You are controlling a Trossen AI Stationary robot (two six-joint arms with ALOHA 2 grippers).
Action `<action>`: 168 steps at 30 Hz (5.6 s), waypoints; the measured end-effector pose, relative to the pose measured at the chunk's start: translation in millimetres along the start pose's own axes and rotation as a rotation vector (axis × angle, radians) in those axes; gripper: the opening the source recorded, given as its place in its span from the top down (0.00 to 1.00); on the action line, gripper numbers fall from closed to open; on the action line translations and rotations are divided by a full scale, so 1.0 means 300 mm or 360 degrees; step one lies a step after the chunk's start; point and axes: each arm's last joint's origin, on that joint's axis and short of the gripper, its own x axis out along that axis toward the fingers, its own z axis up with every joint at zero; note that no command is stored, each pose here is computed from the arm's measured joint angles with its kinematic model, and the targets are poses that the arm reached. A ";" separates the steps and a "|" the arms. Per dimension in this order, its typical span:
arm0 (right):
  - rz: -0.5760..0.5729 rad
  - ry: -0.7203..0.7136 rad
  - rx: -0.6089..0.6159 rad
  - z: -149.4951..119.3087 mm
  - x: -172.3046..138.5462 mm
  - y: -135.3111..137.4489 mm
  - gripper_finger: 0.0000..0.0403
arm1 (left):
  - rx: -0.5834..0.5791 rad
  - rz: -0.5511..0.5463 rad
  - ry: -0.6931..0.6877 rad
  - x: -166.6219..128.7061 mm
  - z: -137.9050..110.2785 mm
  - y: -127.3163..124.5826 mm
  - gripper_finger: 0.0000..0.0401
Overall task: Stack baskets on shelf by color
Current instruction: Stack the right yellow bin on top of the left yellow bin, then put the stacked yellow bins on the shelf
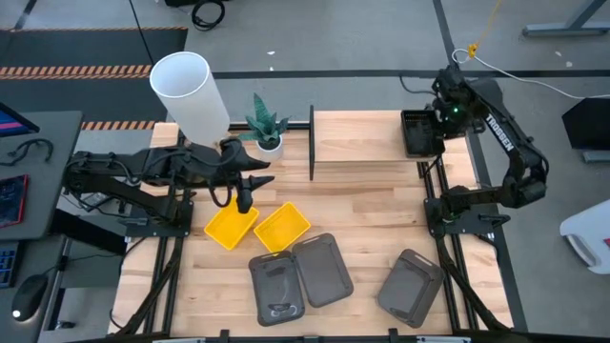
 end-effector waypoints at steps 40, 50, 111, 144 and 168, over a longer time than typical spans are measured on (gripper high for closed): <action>0.0928 -0.0977 -0.0788 -0.210 -0.422 0.364 0.72 | -0.0492 0.0004 0.1307 0.537 -0.518 0.106 0.57; 0.0896 -0.0995 -0.0834 -0.219 -0.414 0.407 0.72 | -0.0426 0.0109 0.1540 0.631 -0.599 0.114 0.57; 0.0876 -0.1371 -0.1057 -0.192 -0.457 0.435 0.72 | -0.1135 0.0622 0.1526 0.031 -0.681 0.273 0.99; 0.1026 -0.1310 -0.1074 -0.212 -0.456 0.489 0.72 | -0.1076 0.0595 0.1702 0.200 -0.783 0.267 0.66; 0.0960 -0.1274 -0.1075 -0.187 -0.433 0.506 0.72 | -0.0901 0.0111 0.0884 0.455 -0.131 0.277 0.97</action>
